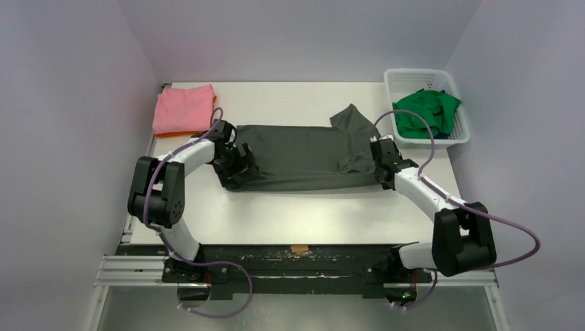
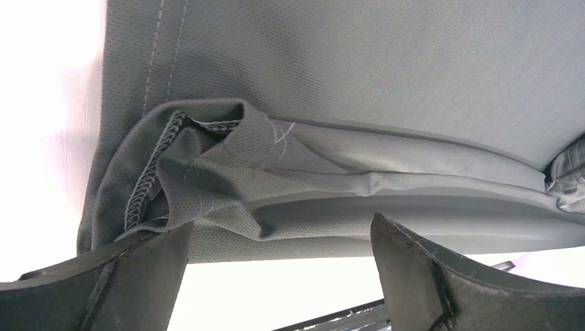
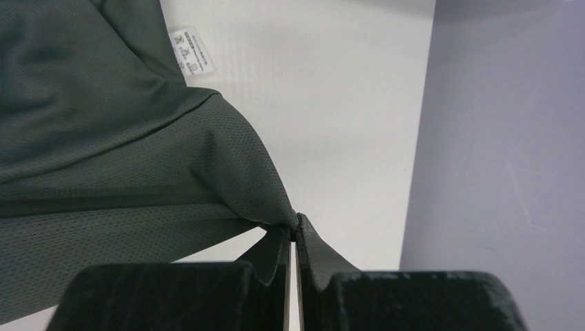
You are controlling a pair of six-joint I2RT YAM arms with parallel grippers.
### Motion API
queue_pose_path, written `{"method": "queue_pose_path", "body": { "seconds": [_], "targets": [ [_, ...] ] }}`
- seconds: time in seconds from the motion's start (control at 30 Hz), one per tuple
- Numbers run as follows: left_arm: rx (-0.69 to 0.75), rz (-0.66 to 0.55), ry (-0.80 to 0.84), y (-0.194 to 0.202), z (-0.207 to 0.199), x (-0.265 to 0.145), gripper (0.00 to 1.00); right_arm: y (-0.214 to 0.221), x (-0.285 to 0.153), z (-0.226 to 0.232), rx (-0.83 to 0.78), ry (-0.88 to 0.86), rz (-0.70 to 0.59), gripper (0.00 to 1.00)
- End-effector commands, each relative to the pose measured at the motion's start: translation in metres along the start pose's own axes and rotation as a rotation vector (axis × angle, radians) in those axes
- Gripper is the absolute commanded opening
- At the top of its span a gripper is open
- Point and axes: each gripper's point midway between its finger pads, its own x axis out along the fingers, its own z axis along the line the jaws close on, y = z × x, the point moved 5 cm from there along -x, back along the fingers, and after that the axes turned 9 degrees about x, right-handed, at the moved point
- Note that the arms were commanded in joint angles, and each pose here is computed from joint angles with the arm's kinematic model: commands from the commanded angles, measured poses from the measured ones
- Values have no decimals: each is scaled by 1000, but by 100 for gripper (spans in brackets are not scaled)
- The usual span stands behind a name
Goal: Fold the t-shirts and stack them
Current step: Fold the flattened tshirt in 1/3 of the way
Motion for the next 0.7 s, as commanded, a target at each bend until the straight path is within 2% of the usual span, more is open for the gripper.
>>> {"method": "queue_pose_path", "body": {
  "seconds": [0.0, 0.1, 0.13, 0.17, 0.2, 0.3, 0.47, 0.57, 0.67],
  "targets": [
    [18, 11, -58, -1, 15, 13, 98, 8, 8, -24, -179, 230, 68, 0],
    [19, 12, -56, -1, 15, 13, 97, 13, 12, -22, -211, 250, 111, 16],
    [17, 11, -57, -1, 15, 13, 97, 13, 11, -21, -203, 249, 114, 27],
    [16, 12, -57, -1, 15, 13, 97, 13, 10, -21, -194, 241, 110, 81],
    [18, 10, -57, -1, 15, 13, 97, 12, 7, -22, -177, 231, 95, 97],
    [16, 11, -60, -1, 15, 13, 97, 0, -6, -21, -86, 165, 9, 99],
    [13, -5, -68, -1, 15, 8, 97, -27, -39, -27, 131, 1, -226, 99],
    [9, -26, -78, 0, 16, 2, 97, -47, -66, -42, 408, -43, -398, 99],
    [3, -33, -89, 0, 17, -2, 97, -55, -88, -49, 828, -121, -522, 99]
  ]
}}
